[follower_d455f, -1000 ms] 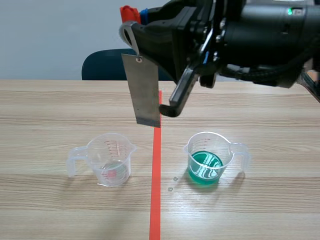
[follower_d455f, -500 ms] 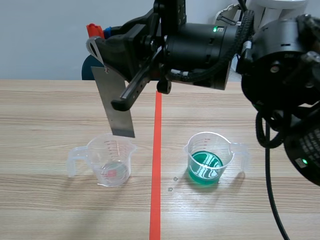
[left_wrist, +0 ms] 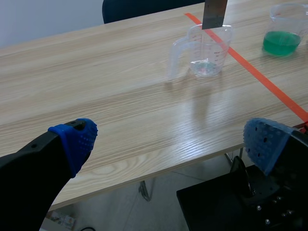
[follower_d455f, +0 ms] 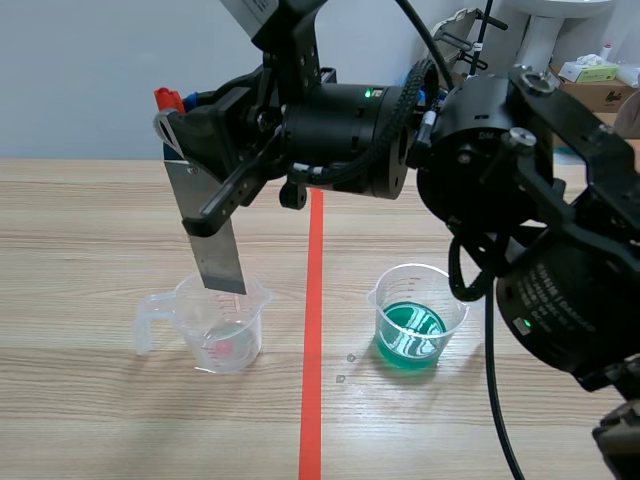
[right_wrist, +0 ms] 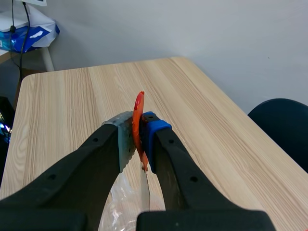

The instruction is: Do the redox reaction experiment

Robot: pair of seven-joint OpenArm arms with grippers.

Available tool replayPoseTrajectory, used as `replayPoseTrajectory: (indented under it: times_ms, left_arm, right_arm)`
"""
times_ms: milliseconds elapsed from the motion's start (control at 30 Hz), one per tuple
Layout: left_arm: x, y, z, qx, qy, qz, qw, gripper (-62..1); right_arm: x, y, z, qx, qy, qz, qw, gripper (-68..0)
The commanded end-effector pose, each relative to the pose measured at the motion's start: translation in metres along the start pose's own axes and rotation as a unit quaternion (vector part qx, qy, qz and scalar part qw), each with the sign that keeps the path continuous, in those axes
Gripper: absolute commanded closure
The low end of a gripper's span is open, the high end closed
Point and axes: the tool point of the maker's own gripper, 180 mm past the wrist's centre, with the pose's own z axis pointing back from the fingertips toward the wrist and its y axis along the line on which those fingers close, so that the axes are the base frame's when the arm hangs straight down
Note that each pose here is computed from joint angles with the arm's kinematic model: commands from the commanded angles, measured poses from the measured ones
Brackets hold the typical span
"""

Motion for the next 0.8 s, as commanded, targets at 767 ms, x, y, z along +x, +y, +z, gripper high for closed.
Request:
replayPoseTrajectory:
  times_ms: [767]
  left_arm:
    - [0.007, 0.000, -0.002, 0.002, -0.017, 0.000, 0.9999, -62.3]
  right_arm:
    - [0.019, 0.010, -0.011, 0.016, -0.026, 0.014, 0.9994, -0.7]
